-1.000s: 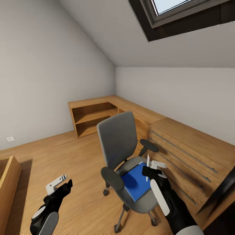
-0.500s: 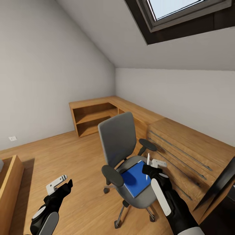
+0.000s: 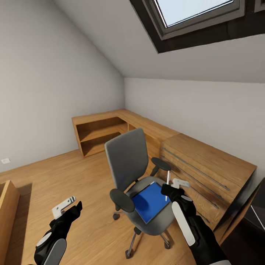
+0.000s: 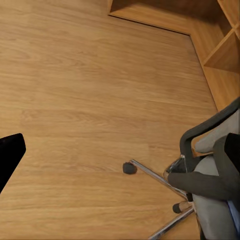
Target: In the bedroom, organize the workspace by keeping the computer under the desk, ensuring the monitor is on the desk, placing the keyboard on the desk next to the monitor, placing the mouse on the desk next to the keyboard, moving the folder from the swivel chair onto the desk next to the mouse, stacking the notebook on top of the folder with the pen on top of the notebook, and positioning the swivel chair next to the desk.
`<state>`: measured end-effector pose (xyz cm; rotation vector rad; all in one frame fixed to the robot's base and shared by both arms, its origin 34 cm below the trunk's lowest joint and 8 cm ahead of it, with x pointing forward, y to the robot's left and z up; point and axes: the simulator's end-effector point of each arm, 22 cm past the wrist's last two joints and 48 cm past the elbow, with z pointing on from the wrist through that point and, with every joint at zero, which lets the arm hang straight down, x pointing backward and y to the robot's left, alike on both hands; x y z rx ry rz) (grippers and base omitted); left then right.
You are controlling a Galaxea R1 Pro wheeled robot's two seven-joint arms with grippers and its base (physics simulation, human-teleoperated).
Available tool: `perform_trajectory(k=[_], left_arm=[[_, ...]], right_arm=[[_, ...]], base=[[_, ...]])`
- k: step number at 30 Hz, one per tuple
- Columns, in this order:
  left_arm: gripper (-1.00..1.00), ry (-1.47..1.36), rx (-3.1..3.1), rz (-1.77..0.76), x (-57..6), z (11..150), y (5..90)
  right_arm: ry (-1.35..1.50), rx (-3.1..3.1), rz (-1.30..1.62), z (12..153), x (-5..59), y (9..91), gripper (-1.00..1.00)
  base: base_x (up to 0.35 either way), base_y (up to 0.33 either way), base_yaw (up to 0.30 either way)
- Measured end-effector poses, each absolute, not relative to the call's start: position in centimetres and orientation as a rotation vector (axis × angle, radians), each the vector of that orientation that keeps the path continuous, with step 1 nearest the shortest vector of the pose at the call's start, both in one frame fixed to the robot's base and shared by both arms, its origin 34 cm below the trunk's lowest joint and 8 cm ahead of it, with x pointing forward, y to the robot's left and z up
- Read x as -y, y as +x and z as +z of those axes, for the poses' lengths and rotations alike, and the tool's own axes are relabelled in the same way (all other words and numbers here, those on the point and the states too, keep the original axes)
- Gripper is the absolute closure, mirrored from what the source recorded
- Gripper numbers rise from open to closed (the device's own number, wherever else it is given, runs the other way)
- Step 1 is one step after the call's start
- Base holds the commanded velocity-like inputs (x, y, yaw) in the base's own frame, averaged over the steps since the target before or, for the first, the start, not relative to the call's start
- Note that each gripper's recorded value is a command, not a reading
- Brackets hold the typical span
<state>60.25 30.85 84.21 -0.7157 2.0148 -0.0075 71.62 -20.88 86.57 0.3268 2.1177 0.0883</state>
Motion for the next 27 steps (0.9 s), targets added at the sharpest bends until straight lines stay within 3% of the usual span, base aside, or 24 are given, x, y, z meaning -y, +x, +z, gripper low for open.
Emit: perform_trajectory(k=[9,27], left_arm=[[-1.0,-0.689,-2.027,-0.024,-29.7,85.5,60.2],[-1.0,-0.573,-2.072,-0.091,-24.8,87.9,59.8]], right_arm=[[0.33,-2.11,0.089,88.2,21.0,71.6,1.0],[0.332,-2.094,0.086,91.5,21.3,71.5,1.0]], base=[[0.0,0.0,-0.038],[0.0,0.0,-0.227]])
